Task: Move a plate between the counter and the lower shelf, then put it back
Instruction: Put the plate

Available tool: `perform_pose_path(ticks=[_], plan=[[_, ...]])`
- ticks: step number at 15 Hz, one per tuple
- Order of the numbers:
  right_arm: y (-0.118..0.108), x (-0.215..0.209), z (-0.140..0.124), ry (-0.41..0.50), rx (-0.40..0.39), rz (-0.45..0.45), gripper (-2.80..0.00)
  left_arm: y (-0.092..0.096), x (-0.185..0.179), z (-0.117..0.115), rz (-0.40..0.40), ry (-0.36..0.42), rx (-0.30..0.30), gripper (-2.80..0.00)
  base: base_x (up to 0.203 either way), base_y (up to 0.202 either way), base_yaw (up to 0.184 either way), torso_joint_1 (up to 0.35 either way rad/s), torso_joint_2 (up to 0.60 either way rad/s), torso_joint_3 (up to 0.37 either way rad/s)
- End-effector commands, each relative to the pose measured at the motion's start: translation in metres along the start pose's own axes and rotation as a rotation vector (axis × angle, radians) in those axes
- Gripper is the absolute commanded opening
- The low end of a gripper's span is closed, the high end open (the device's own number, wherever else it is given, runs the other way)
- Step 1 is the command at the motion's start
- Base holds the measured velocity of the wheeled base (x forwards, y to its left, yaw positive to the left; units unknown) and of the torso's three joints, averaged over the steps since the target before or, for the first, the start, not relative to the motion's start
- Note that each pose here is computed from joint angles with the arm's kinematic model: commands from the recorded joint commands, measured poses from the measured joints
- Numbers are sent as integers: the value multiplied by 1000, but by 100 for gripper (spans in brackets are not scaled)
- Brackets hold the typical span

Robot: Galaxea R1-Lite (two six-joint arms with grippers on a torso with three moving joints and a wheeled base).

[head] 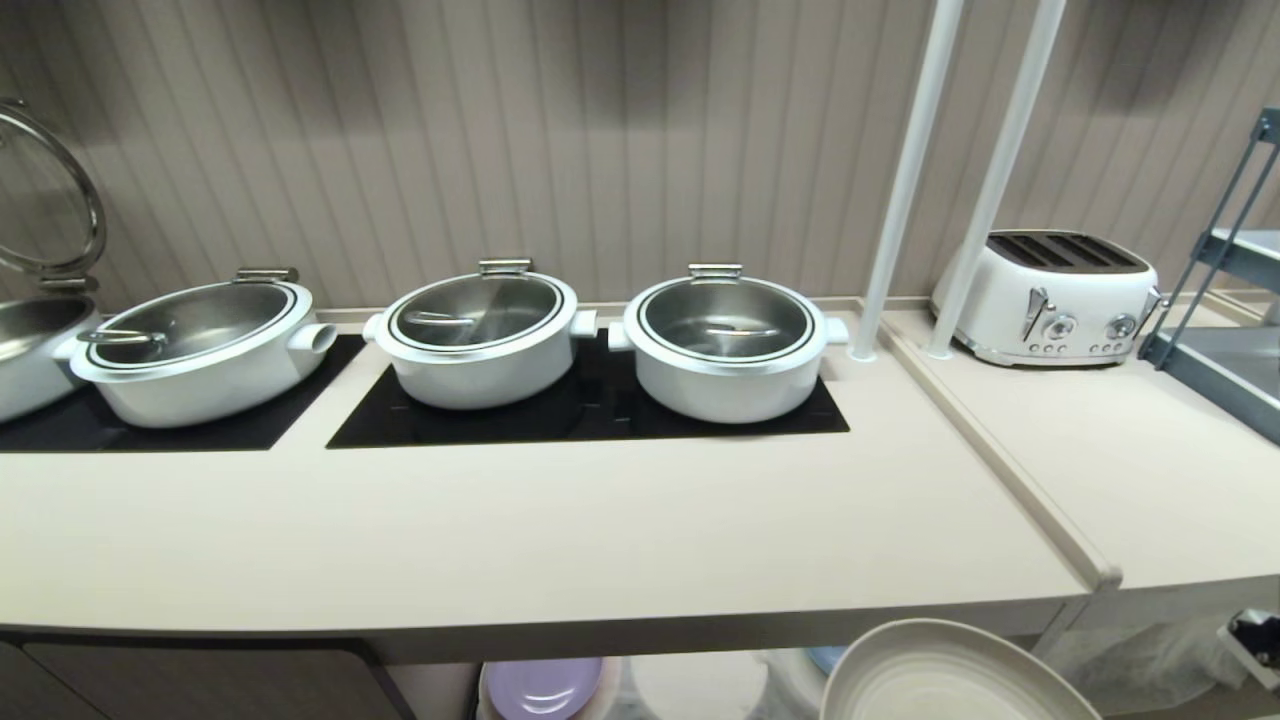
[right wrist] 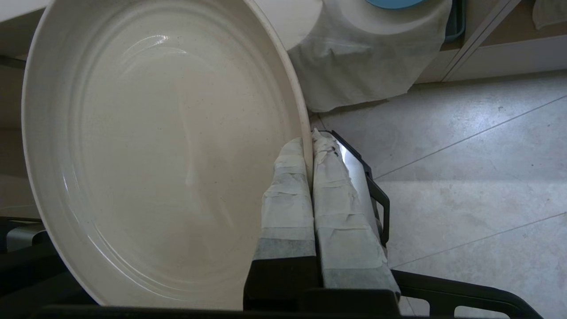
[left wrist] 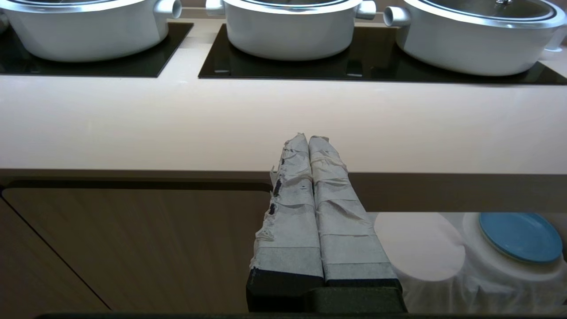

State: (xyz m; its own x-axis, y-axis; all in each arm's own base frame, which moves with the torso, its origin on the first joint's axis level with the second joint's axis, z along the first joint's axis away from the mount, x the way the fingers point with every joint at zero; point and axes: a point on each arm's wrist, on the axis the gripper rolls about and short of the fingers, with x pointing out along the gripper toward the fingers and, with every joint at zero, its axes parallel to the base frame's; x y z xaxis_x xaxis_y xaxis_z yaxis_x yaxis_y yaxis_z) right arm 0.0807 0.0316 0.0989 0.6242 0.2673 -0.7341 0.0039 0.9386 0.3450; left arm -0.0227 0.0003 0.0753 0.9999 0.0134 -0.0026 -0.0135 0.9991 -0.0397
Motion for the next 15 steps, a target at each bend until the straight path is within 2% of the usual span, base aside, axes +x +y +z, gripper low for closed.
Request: perform_pose_path(ticks=[1, 15], plan=[[0, 1, -1, 5, 3, -1, -280, 0, 0, 0, 1, 0, -2, -280, 0, 0, 0, 0, 0, 0], [0, 1, -1, 10, -2, 3, -280, 0, 0, 0, 0, 0, 0, -280, 0, 0, 0, 0, 0, 0]])
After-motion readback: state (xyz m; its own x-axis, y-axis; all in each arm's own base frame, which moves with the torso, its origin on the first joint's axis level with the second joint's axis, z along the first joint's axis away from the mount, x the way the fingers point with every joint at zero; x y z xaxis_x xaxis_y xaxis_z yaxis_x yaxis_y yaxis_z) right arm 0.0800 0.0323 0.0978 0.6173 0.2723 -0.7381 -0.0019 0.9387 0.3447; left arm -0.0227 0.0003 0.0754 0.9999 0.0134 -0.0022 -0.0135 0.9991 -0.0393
